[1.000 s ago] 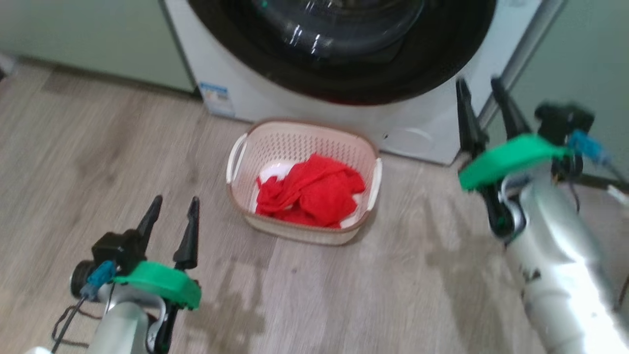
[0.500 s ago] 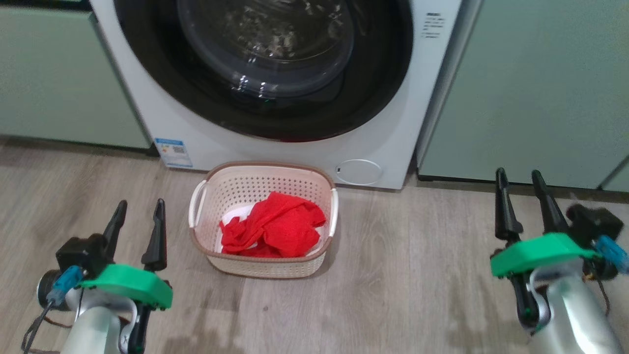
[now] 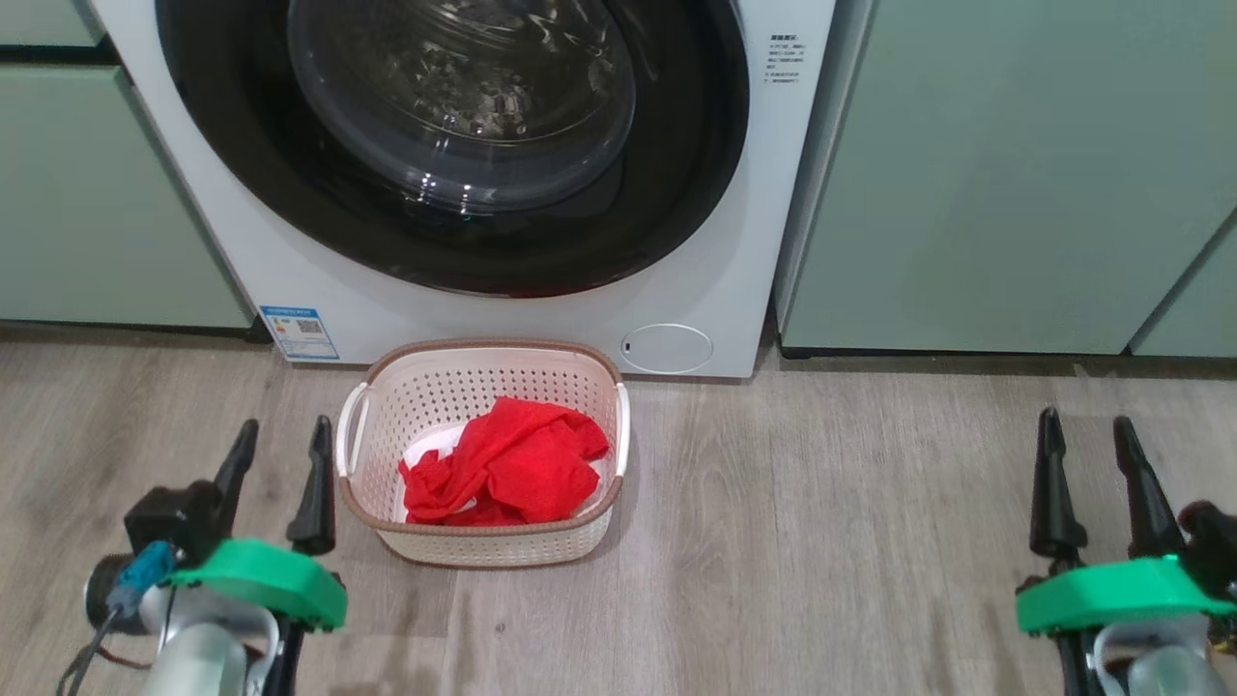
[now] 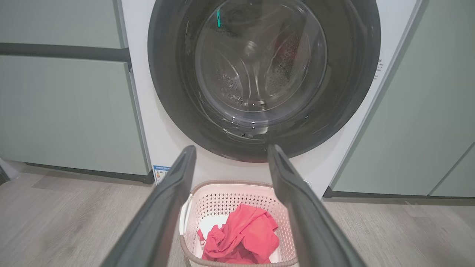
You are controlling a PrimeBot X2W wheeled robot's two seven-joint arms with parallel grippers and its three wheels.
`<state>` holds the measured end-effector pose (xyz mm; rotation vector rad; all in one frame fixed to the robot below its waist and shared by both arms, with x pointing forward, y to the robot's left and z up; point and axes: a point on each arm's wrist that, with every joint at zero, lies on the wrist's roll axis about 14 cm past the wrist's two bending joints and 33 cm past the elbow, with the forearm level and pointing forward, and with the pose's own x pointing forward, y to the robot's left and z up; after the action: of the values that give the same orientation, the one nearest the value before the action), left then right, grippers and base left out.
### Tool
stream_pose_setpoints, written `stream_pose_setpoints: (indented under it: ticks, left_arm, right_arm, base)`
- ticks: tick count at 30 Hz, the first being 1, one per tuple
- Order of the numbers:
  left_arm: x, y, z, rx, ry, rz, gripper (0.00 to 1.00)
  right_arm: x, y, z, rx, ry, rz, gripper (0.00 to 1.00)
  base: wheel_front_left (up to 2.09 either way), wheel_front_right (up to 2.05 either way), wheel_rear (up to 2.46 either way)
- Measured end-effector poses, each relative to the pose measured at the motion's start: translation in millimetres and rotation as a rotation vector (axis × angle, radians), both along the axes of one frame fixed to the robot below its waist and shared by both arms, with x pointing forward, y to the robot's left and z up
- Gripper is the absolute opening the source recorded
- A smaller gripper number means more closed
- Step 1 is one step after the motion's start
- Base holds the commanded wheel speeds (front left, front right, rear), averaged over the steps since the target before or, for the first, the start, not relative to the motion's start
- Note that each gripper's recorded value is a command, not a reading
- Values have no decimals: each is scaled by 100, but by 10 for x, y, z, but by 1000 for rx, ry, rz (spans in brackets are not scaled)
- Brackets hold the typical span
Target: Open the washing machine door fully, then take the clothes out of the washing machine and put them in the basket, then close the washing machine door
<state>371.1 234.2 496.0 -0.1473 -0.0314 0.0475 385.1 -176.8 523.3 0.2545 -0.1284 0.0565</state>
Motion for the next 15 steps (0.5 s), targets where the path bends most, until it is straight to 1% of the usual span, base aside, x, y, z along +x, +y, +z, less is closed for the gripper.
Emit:
stream_pose_setpoints:
  ticks: [6,15]
  left_arm:
    - [-27,-109,-95,-24,23,-13,100]
    - [-35,-120,-140,-26,37,-15,100]
  right_arm:
    - [-118,-46,-120,-58,33,-10,100]
    - [-138,-44,-177,-78,50,-8,100]
  base:
    - [0,0,0]
    - [0,0,0]
